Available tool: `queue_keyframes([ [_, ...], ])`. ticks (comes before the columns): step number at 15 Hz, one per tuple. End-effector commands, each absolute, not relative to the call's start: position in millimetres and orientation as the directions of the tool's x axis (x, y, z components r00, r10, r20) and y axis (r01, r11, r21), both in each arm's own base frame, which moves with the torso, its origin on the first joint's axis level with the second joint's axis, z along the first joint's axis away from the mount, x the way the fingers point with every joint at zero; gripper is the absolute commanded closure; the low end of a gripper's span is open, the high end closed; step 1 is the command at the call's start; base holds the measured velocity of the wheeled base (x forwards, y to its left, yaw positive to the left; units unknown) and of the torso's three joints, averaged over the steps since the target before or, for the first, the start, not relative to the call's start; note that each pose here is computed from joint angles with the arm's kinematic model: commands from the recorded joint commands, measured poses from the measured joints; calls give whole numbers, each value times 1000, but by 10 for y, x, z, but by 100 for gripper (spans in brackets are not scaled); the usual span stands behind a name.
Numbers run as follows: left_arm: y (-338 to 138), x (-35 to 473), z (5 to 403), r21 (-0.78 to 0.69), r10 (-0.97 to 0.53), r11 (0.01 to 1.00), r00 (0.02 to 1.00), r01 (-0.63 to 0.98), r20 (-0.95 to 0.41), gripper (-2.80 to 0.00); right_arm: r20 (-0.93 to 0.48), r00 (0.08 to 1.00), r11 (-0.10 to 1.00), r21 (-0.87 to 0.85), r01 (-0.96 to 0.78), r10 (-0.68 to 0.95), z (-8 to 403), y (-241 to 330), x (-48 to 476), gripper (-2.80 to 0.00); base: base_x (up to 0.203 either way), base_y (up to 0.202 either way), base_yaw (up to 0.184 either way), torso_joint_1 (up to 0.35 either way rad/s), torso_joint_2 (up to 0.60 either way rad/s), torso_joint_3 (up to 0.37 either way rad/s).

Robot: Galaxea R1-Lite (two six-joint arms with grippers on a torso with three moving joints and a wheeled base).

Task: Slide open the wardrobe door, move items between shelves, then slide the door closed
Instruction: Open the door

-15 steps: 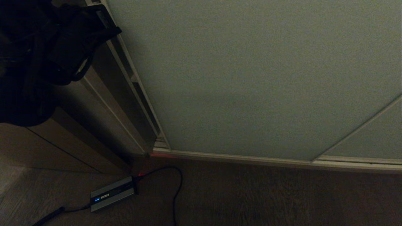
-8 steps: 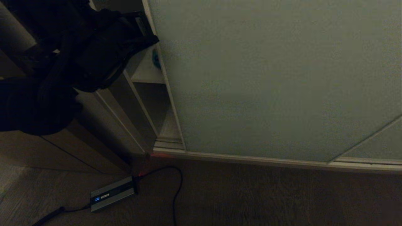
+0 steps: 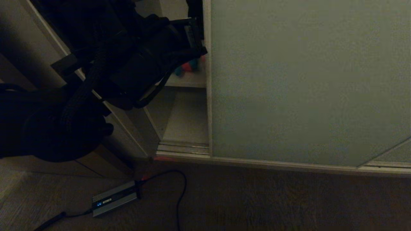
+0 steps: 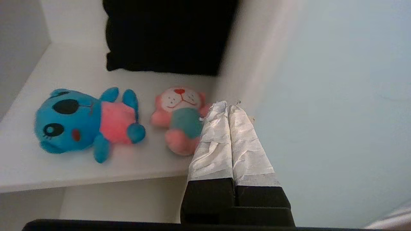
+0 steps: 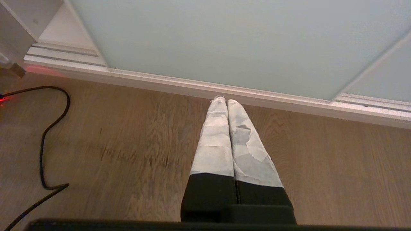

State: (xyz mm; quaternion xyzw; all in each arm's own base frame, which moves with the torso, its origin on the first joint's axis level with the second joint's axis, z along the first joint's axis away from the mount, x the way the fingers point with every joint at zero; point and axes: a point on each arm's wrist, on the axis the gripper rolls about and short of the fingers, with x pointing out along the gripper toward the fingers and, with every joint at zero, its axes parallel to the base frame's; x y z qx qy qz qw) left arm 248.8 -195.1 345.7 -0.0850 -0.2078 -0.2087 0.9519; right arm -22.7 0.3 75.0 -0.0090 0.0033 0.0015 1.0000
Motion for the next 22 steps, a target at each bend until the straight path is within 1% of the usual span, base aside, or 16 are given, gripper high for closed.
queue_keyframes([
  [1, -1830, 2349, 3615, -98, -334, 899, 814, 427, 476, 0, -12, 1000, 1000, -18, -3, 3, 738, 3, -222, 0, 0, 0, 0, 0, 0, 0],
  [3, -1615, 2136, 3816, -125, -294, 902, 799, 414, 524, 0, -11, 1000, 1000, -18, -3, 3, 741, 3, -223, 0, 0, 0, 0, 0, 0, 0],
  [5, -1300, 1953, 3951, -178, -216, 916, 817, 359, 535, 0, -11, 1000, 1000, -18, -3, 3, 740, 3, -223, 0, 0, 0, 0, 0, 0, 0],
  [7, -937, 1807, 3974, -215, -135, 939, 861, 269, 491, 0, -11, 1000, 1000, -18, -3, 3, 742, 3, -223, 0, 0, 0, 0, 0, 0, 0],
  [9, -597, 1613, 3819, -211, -59, 967, 928, 145, 367, 0, -11, 1000, 1000, -18, -3, 3, 740, 3, -223, 0, 0, 0, 0, 0, 0, 0],
  [10, -428, 1490, 3688, -196, -9, 978, 953, 71, 302, 0, -11, 1000, 1000, -18, -3, 3, 742, 3, -223, 0, 0, 0, 0, 0, 0, 0],
  [11, -317, 1326, 3522, -175, 15, 984, 971, 28, 239, 0, -11, 1000, 1000, -18, -3, 3, 741, 3, -223, 0, 0, 0, 0, 0, 0, 0],
  [12, -246, 1148, 3392, -163, 24, 987, 978, 10, 205, 0, -11, 1000, 1000, -18, -3, 3, 742, 3, -223, 0, 0, 0, 0, 0, 0, 0],
  [14, -101, 677, 3005, -131, 27, 991, 988, -8, 151, 0, -11, 1000, 1000, -18, -3, 3, 740, 3, -223, 0, 0, 0, 0, 0, 0, 0],
  [17, 38, 32, 2313, -65, 31, 998, 992, -24, 119, 0, -12, 1000, 1000, -18, -3, 3, 738, 3, -222, 0, 0, 0, 0, 0, 0, 0],
  [19, 50, -140, 1740, -24, 68, 997, 997, -67, 39, 0, -12, 1000, 1000, -18, -3, 3, 738, 3, -222, 0, 0, 0, 0, 0, 0, 0],
  [21, 34, -139, 1261, 5, 104, 995, 994, -104, -39, 0, -10, 1000, 1000, -18, -3, 3, 739, 3, -224, 0, 0, 0, 0, 0, 0, 0],
  [22, 29, -171, 1129, 9, 101, 995, 995, -101, -23, 0, -11, 1000, 1000, -18, -3, 3, 738, 3, -224, 0, 0, 0, 0, 0, 0, 0],
])
